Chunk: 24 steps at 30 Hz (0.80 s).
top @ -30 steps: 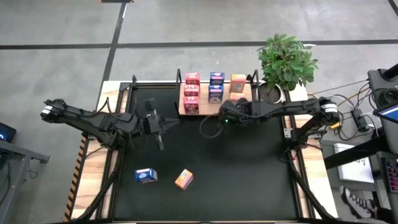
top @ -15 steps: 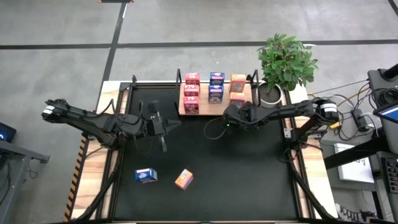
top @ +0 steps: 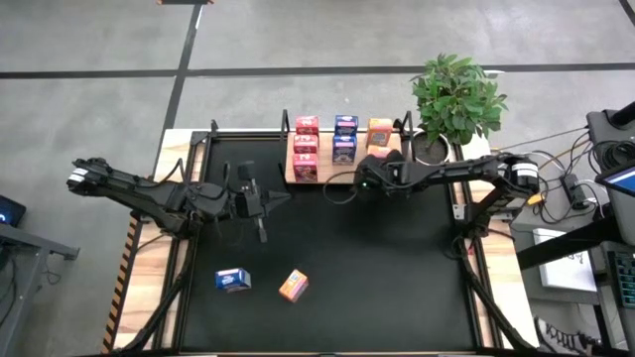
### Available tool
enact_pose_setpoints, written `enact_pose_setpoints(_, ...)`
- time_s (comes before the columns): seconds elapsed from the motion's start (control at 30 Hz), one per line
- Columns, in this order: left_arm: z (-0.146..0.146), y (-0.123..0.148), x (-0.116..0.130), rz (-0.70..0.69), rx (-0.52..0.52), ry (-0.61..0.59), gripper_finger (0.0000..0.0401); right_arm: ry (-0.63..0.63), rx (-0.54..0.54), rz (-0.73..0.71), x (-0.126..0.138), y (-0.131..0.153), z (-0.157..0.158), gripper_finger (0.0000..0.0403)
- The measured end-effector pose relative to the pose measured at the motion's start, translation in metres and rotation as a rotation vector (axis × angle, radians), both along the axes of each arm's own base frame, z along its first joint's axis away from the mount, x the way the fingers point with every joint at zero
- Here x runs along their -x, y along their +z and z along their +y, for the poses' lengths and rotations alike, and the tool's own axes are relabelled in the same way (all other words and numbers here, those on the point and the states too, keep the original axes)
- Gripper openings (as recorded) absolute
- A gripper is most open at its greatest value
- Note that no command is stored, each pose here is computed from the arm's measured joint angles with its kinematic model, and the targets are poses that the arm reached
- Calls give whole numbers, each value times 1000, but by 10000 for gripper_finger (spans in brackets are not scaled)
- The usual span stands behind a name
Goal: Stack cereal on shelf
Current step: Put the right orange cereal box aligned with the other orange cereal box on the shelf
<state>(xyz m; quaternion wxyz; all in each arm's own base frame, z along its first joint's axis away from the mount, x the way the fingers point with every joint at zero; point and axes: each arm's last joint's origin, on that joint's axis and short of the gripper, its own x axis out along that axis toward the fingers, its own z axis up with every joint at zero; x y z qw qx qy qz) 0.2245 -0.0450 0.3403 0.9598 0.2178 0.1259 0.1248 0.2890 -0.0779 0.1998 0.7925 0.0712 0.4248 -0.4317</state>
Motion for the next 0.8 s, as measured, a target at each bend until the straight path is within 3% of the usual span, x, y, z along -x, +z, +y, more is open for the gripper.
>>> enact_pose_setpoints(0.47, 0, 0, 0, -6, 24, 5, 0, 90, 51, 128, 6, -4, -10, 11)
enact_pose_setpoints(0.8, 0, 0, 0, 4, -8, -1, 0, 176, -77, 87, 4, 31, 9, 11)
